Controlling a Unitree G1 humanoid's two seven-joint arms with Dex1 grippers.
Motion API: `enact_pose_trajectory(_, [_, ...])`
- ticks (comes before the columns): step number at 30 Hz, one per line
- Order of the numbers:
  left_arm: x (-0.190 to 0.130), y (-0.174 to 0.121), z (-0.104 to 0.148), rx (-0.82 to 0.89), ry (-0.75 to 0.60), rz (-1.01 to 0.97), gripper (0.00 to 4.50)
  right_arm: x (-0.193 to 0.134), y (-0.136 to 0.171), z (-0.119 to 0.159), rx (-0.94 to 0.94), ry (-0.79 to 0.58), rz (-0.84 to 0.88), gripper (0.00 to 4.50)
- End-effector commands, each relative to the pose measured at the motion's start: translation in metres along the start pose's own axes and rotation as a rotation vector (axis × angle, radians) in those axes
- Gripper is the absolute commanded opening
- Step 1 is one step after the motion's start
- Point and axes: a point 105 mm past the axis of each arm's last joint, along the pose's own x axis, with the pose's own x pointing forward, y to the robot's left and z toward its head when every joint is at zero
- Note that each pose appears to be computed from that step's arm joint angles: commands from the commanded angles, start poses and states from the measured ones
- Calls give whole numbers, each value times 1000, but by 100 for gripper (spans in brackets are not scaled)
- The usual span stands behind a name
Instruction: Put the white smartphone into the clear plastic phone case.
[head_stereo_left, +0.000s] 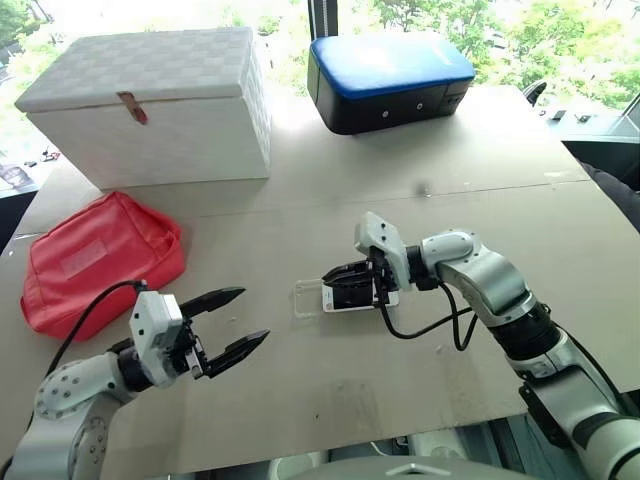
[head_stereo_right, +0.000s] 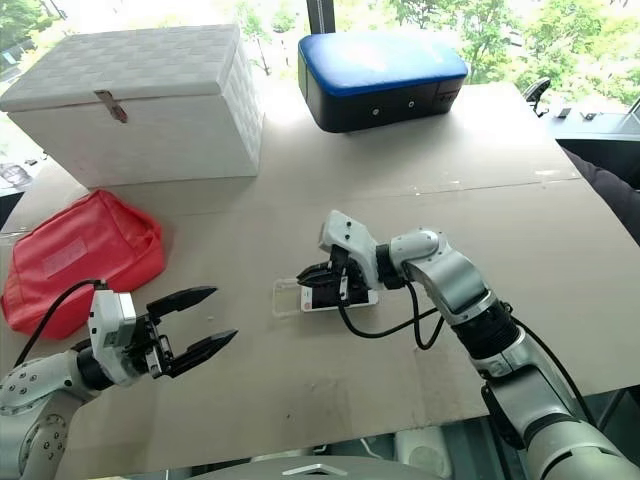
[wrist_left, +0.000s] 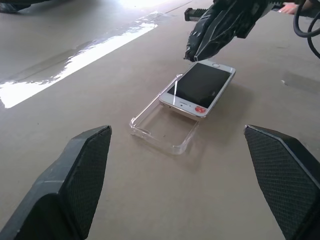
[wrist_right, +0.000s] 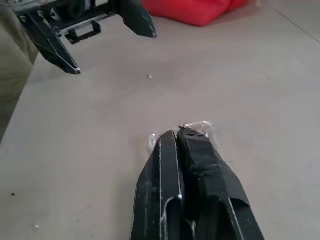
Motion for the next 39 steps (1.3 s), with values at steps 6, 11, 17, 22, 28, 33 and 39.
enact_pose_trajectory(6, [3, -2, 8, 30, -18, -16, 435, 5, 7, -11, -1, 31, 71, 5])
enact_pose_trajectory(11, [3, -2, 8, 30, -14, -22, 435, -10, 21, -11, 12, 52, 172, 5])
enact_pose_trajectory(17, [6, -1, 9, 34, -18, -30, 435, -17, 17, -36, -11, 198, 156, 5])
enact_pose_trajectory(22, [8, 0, 10, 35, -20, -32, 435, -17, 6, -45, -35, 242, 105, 5])
enact_pose_trajectory(28, [7, -1, 9, 34, -21, -25, 435, -18, -3, -40, -61, 236, 75, 5])
enact_pose_trajectory(33, [6, -4, 9, 28, -22, -20, 435, -17, 5, -32, -46, 204, 121, 5])
enact_pose_trajectory(39, [5, -6, 8, 22, -21, -17, 435, -9, 10, -16, -7, 108, 137, 5])
